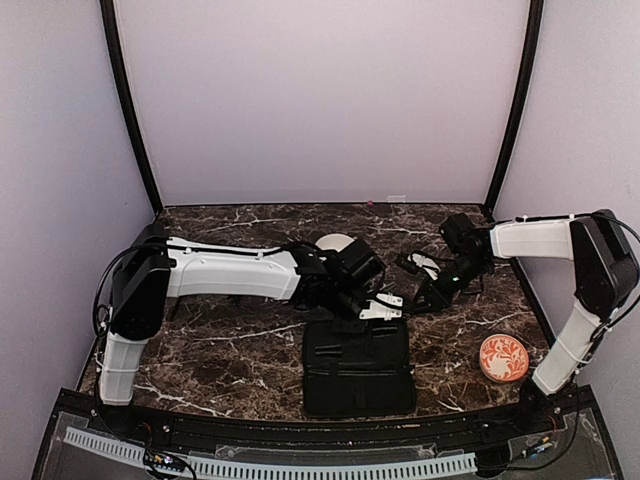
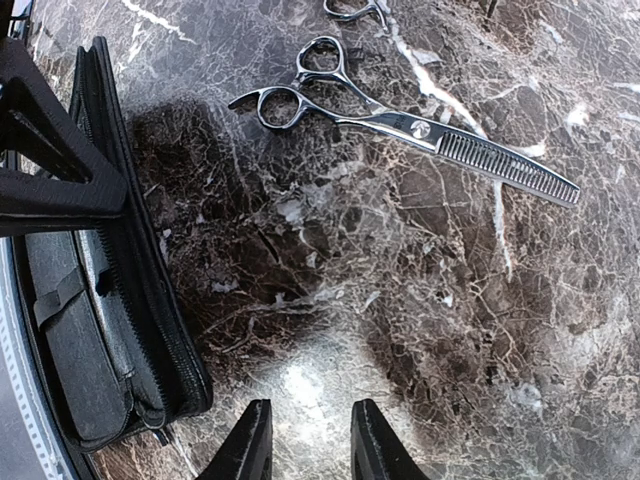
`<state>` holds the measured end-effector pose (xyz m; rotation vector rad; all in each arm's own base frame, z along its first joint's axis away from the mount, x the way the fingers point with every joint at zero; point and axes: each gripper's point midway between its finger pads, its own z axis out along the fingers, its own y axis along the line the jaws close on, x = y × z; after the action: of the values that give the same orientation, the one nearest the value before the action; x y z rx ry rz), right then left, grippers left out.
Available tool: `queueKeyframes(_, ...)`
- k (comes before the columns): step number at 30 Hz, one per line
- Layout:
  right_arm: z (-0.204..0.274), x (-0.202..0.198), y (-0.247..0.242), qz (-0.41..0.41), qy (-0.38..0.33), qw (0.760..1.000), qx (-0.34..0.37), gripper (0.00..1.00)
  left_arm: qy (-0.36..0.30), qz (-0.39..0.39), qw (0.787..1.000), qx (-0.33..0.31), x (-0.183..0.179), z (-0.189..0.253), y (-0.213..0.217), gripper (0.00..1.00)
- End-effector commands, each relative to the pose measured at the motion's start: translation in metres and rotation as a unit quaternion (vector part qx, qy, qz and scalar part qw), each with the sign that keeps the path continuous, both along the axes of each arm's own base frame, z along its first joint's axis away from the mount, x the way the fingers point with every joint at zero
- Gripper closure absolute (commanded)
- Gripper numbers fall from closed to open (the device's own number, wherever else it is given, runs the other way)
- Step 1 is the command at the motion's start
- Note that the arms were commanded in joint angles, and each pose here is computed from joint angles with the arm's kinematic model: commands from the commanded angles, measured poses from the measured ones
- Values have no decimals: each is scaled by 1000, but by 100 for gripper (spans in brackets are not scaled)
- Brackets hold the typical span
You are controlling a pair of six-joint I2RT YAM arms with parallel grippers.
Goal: Sort the hair-cutting tools
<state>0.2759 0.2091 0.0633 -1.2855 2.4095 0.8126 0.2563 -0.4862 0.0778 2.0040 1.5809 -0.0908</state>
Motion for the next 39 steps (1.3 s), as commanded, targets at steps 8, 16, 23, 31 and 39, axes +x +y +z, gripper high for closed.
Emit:
queueKeyframes(8,-1,2,-1,-1,-3,1000,1,73,-78,110,990,-38,35,78,13,64)
queueKeyframes(16,1,2,-1,1,-3,1000,3,72,20,214,976,-15,56,69,77,49)
queueKeyframes(23,2,1,0,4,-3,1000,6,73,98,243,964,-44,66,48,66,57)
queueKeyframes(31,6,0,2,5,-5,1000,13,73,177,272,944,-51,72,23,41,70)
queueKeyframes(39,21,4,1,0,-27,999,30,74,168,288,938,-90,92,7,18,42)
